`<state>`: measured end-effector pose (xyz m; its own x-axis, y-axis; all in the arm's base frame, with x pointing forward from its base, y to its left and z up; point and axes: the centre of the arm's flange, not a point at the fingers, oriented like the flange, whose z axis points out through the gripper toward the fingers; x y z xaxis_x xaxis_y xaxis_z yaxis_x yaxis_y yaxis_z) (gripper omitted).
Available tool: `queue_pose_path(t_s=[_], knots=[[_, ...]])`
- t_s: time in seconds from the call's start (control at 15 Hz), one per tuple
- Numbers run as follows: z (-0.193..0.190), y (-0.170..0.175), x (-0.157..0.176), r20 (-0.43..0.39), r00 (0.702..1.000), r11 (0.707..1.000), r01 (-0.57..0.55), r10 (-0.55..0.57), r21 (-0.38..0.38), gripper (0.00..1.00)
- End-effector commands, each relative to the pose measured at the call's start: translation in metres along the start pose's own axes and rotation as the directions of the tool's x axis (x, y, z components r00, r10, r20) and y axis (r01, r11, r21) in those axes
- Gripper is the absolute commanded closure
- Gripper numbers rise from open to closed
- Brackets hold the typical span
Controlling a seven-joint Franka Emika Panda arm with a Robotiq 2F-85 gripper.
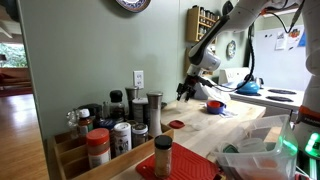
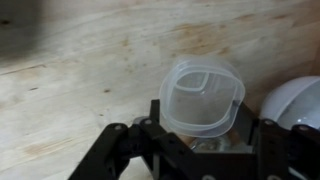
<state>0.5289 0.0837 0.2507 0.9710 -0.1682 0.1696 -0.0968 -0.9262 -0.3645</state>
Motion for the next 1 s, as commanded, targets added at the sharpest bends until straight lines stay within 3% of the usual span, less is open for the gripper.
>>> queue_pose_path(t_s=[0.0, 0.4, 0.47, 0.6, 0.93], knots=[[0.019, 0.017, -0.004, 0.050, 0.998, 0.986, 0.025, -0.033, 0.166, 0.53], [0.044, 0.042, -0.002, 0.132, 0.990, 0.974, 0.026, -0.057, 0.226, 0.53], [0.042, 0.045, 0.000, 0.139, 0.989, 0.978, 0.023, -0.053, 0.208, 0.07], [0.037, 0.050, 0.001, 0.140, 0.989, 0.983, 0.023, -0.049, 0.181, 0.01], [0.027, 0.057, 0.003, 0.129, 0.990, 0.993, 0.037, -0.051, 0.116, 0.00]])
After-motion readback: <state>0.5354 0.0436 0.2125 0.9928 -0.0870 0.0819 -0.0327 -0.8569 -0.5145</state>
